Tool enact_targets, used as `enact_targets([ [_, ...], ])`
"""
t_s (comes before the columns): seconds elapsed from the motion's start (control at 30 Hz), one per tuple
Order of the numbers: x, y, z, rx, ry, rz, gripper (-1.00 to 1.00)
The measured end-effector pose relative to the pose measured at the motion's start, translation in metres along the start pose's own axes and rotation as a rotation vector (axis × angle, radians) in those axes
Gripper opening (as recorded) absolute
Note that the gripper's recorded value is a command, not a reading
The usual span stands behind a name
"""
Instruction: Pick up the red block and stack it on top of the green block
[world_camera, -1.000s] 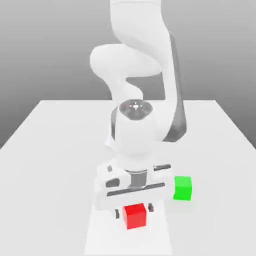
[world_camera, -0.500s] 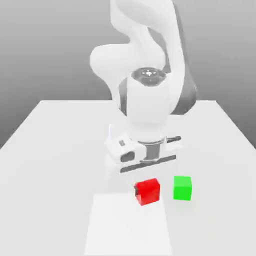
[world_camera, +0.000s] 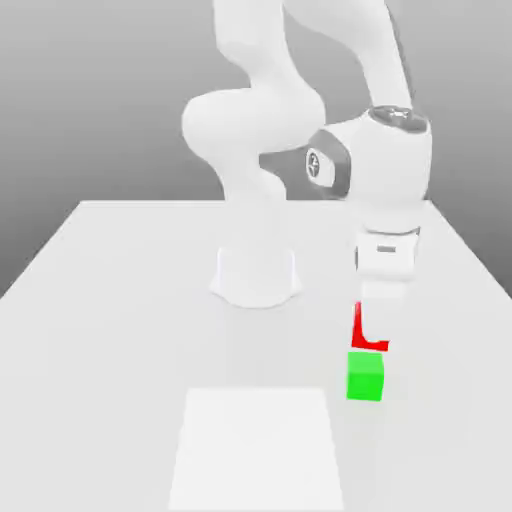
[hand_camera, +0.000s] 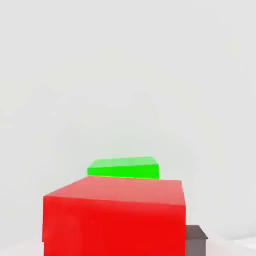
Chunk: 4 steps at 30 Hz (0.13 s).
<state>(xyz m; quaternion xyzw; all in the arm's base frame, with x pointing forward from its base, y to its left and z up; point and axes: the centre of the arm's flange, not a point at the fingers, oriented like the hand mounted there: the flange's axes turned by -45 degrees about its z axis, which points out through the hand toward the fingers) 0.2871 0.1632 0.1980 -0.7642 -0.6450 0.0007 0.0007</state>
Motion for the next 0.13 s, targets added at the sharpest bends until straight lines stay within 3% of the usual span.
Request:
enact_targets([
  [0.03, -0.001, 0.0, 0.0084, 0.0, -0.001, 0.002, -1.0],
  [0.07, -0.0012, -0.0008, 0.0148, -0.001, -0.001, 0.001, 1.0],
  [0.13, 0.0001, -0.0019, 0.0148, -0.001, -0.001, -0.005, 1.0],
])
